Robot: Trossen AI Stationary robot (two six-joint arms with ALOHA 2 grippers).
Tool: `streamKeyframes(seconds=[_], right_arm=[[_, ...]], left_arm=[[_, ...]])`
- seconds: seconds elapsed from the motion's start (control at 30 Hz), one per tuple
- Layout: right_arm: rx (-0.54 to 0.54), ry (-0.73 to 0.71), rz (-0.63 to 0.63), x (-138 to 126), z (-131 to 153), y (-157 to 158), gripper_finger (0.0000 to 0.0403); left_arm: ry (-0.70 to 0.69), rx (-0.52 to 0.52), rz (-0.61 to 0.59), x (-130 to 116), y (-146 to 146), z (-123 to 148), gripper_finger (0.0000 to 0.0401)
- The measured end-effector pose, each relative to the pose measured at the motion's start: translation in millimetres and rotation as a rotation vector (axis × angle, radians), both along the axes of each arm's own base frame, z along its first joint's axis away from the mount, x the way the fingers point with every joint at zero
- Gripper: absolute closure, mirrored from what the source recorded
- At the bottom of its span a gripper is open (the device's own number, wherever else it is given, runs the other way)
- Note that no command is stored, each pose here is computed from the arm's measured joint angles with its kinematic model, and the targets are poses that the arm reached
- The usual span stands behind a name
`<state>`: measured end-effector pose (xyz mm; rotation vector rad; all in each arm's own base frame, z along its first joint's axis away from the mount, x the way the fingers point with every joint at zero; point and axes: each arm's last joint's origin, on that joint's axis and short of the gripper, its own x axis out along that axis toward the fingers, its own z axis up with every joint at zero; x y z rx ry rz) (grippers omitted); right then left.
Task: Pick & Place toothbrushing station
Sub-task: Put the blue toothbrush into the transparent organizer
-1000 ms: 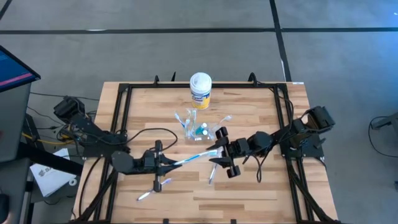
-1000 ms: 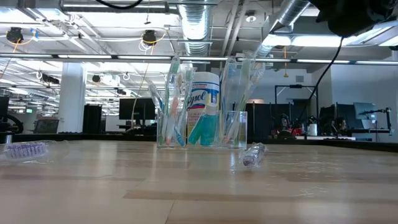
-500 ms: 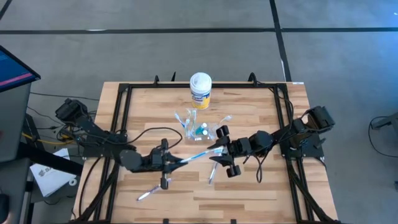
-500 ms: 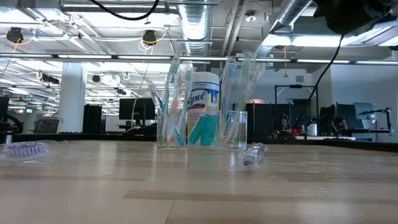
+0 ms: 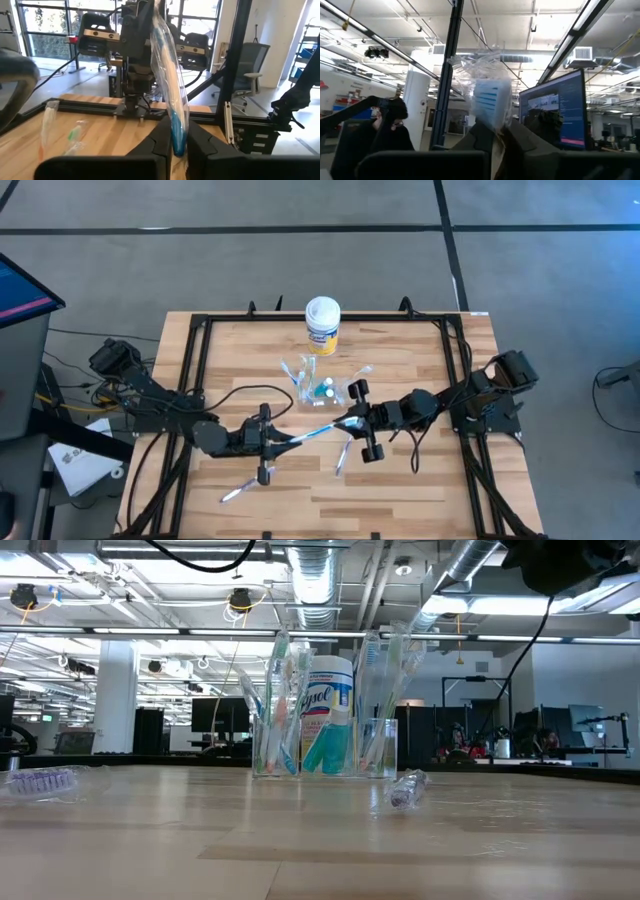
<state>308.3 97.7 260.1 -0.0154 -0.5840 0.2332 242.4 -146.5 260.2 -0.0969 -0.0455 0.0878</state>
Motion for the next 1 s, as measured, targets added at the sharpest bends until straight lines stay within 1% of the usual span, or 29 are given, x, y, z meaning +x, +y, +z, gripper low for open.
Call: streamKeyframes(seconds=[0.13,0.27,0.37,0.5,0.7,0.87,1.0], right_arm=[[0.003,-0.002,-0.026,-0.2,0.3,-0.1,0.0386],[0.001,-0.004,-0.029,-0.3,0.4,-0.1,0.0395],[0.001,-0.004,-0.03,-0.3,0.4,0.1,0.0392],[0.009,0.004,-0.039,-0.1,0.3,-0.3,0.0397],[0.019,0.03,-0.04,1.3,-1.3,-1.5,0.0397],[0.051,0.128,-0.075,5.9,-3.9,-12.1,0.0397],[0.059,0.208,-0.128,4.4,2.6,-22.9,0.0396]], left_arm=[[0.0,-0.006,0.001,0.0,0.1,-0.1,0.0365],[0.0,-0.022,0.003,0.1,0.2,-0.2,0.0346],[0.0,-0.021,0.003,0.0,0.1,-0.1,0.0327],[0.006,0.032,0.003,-3.8,-0.4,2.9,0.0303],[0.051,0.066,0.051,-14.2,0.0,6.5,0.0284],[0.066,0.073,0.069,-15.1,-0.1,4.9,0.0279],[0.069,0.078,0.069,-15.2,-0.1,4.5,0.0281]])
